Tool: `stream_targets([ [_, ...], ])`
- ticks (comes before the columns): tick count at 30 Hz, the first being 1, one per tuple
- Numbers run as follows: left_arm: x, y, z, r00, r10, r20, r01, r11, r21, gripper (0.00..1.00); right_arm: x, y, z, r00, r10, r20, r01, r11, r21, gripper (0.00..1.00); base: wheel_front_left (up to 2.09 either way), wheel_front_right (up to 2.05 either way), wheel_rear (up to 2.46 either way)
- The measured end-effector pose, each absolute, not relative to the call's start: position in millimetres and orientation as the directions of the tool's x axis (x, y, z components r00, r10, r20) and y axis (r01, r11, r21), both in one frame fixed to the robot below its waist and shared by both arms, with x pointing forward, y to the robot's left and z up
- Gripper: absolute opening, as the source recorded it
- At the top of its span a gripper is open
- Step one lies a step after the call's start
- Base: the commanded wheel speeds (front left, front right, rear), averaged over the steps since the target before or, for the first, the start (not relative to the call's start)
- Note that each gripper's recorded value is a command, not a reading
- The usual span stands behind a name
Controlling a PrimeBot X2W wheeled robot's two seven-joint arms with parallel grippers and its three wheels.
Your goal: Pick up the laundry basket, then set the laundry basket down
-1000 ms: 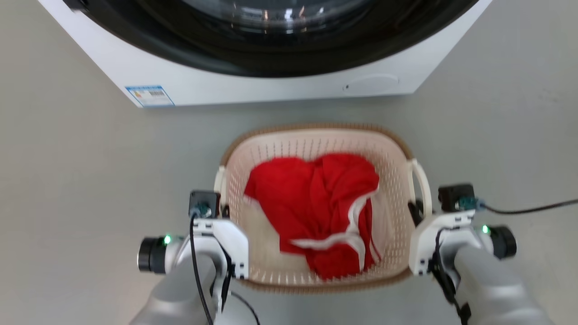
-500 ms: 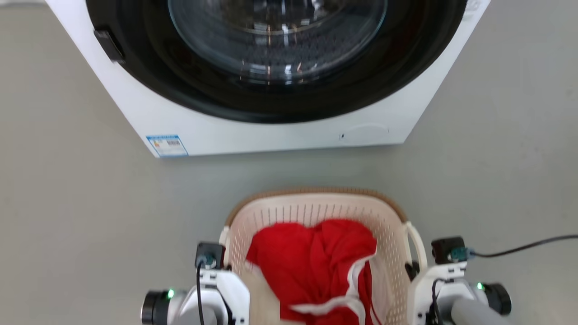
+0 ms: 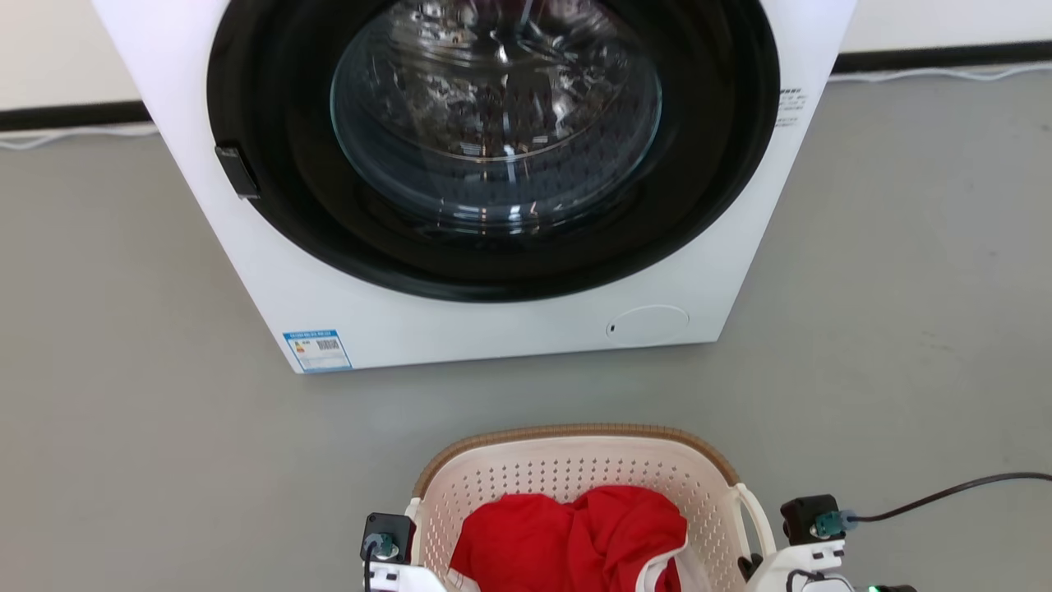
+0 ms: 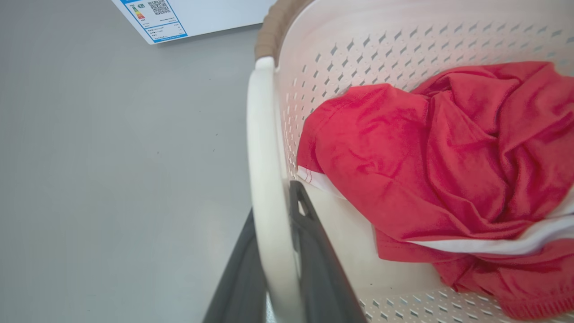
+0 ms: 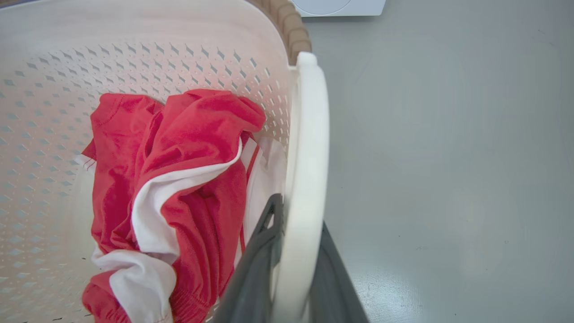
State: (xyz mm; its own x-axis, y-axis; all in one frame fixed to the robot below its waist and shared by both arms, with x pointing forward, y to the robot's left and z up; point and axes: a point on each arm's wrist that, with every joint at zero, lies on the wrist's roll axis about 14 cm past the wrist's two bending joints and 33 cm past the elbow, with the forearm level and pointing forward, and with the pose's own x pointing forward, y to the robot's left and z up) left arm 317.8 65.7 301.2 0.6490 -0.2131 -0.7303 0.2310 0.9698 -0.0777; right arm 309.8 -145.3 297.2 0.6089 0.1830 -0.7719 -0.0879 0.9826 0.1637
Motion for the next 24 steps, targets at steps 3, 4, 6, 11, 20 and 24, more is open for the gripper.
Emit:
stream_targets([
  [3, 317, 66, 304, 0.654, -0.214, -0.726, 0.231, 0.97, -0.078, 0.0, 309, -144, 300, 0.615, 0.186, -0.766, -0.091, 0.982, 0.166, 0.0, 0.0, 0.0, 0.0],
  [4, 317, 66, 305, 0.655, -0.213, -0.725, 0.228, 0.97, -0.079, 0.0, 309, -144, 301, 0.617, 0.187, -0.764, -0.093, 0.982, 0.166, 0.0, 0.0, 0.0, 0.0],
  [6, 317, 67, 306, 0.657, -0.212, -0.723, 0.223, 0.971, -0.082, 0.0, 309, -143, 302, 0.62, 0.19, -0.762, -0.099, 0.981, 0.164, 0.0, 0.0, 0.0, 0.0],
  [11, 312, 69, 306, 0.656, -0.207, -0.726, 0.216, 0.973, -0.083, 0.0, 305, -140, 301, 0.616, 0.197, -0.763, -0.1, 0.98, 0.173, 0.0, 0.0, 0.0, 0.0],
  [20, 309, 70, 304, 0.649, -0.207, -0.732, 0.222, 0.972, -0.079, 0.0, 303, -139, 300, 0.612, 0.203, -0.765, -0.104, 0.979, 0.176, 0.0, 0.0, 0.0, 0.0],
  [24, 307, 70, 302, 0.64, -0.208, -0.74, 0.22, 0.972, -0.083, 0.0, 302, -139, 299, 0.607, 0.203, -0.768, -0.1, 0.979, 0.18, 0.0, 0.0, 0.0, 0.0],
])
